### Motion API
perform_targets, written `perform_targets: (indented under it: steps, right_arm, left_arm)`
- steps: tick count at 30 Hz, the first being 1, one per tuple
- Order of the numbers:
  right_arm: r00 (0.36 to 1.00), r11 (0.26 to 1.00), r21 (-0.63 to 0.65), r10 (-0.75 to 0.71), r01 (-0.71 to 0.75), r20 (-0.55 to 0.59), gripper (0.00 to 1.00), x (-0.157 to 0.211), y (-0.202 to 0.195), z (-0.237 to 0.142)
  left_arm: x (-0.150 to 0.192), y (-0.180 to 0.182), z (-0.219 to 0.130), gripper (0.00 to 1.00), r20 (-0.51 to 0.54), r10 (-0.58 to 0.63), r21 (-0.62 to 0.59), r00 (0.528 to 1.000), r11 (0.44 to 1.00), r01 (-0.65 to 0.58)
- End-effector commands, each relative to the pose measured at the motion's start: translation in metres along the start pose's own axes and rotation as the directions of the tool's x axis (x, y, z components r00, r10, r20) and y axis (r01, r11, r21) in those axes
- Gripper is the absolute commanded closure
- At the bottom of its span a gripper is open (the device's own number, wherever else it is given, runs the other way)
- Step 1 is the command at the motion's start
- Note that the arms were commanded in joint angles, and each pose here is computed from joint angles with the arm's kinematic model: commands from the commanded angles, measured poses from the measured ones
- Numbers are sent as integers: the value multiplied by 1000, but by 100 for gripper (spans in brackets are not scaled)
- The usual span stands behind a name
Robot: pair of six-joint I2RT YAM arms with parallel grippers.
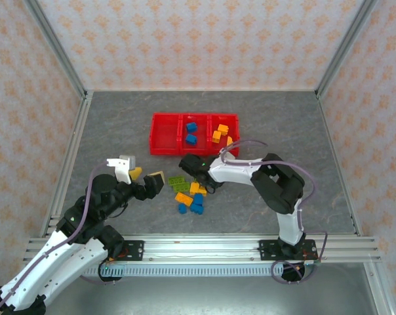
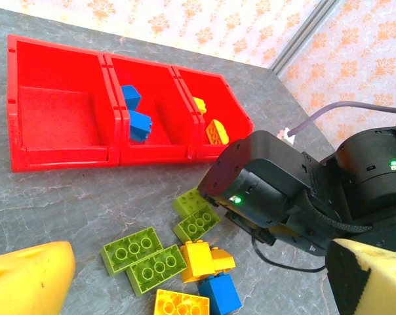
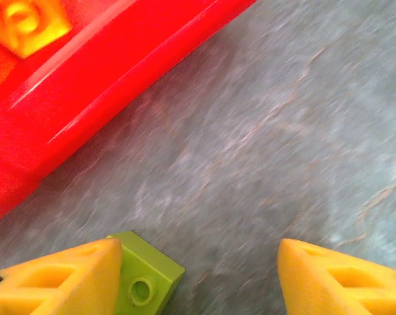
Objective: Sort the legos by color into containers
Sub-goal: Move the lego to the center of the table.
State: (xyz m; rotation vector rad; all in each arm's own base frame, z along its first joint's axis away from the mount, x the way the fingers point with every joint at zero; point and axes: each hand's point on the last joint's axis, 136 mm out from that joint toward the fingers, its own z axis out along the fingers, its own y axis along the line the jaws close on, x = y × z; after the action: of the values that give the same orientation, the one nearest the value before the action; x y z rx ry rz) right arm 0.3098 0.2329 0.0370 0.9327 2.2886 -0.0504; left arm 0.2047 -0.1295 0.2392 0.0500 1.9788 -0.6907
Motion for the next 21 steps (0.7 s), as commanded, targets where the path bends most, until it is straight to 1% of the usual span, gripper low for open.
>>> perform_targets:
  steps: [1, 5, 8, 11, 14, 16, 18, 21]
  right_arm:
    - [989, 995, 70, -83, 75, 122, 37, -36, -25, -5]
    - [978, 989, 100, -123, 107, 166, 36, -57, -36, -8]
    - [977, 987, 114, -128, 109, 170, 36, -68, -48, -7]
    - [979, 989, 93, -127, 113, 162, 34, -73, -48, -14]
    - [981, 987, 39, -161, 158, 110, 23, -67, -35, -18]
    - [970, 971, -26, -234, 236, 65, 14, -59, -19, -19]
    - [939, 934, -102, -342, 344, 34, 9, -49, 0, -22]
    - [896, 882, -177, -443, 437, 1, 4, -39, 13, -27]
  left_arm:
    - [-2, -4, 0, 1, 19, 21, 22, 1000, 1000, -21]
    - [0, -3, 3, 1, 9, 21, 16, 1000, 1000, -22]
    - [1, -2, 4, 1, 3, 22, 12, 1000, 1000, -23]
    - [1, -2, 4, 1, 3, 22, 12, 1000, 1000, -22]
    - [0, -2, 4, 1, 7, 22, 11, 1000, 1000, -22]
    - [0, -1, 3, 1, 9, 21, 9, 1000, 1000, -21]
    - [0, -1, 3, 1, 10, 21, 6, 1000, 1000, -21]
    - [0, 0, 4, 1, 8, 21, 3, 1000, 1000, -21]
